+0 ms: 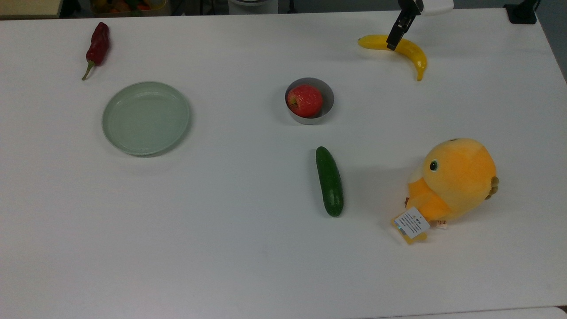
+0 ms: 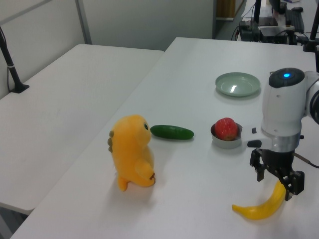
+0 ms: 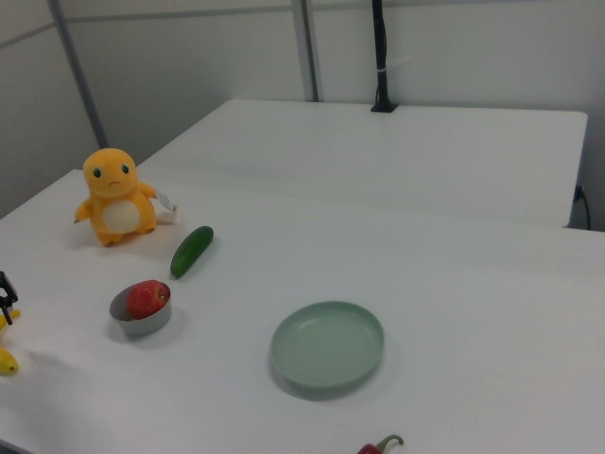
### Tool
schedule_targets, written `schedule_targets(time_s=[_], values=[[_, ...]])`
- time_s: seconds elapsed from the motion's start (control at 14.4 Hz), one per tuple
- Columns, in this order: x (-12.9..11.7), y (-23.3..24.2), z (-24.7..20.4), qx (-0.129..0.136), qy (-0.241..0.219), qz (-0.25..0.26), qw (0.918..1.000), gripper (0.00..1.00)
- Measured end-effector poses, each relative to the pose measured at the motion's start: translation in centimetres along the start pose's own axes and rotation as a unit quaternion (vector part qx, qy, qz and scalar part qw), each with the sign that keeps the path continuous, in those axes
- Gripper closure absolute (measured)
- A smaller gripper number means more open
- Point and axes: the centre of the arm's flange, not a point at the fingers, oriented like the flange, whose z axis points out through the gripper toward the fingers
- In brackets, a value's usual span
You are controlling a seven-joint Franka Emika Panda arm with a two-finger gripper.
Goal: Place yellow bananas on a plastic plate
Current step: 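Lower the gripper onto the banana and close on it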
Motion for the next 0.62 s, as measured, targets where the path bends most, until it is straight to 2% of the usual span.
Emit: schedule_targets(time_s=[0.55,0.62], values=[[0.2,-0.7,3.1,0.000,-0.028,-0.025,0.9993,0.05],[0.3,-0.9,3.4,-0.004,-0.031,-0.032,0.9990,0.11]])
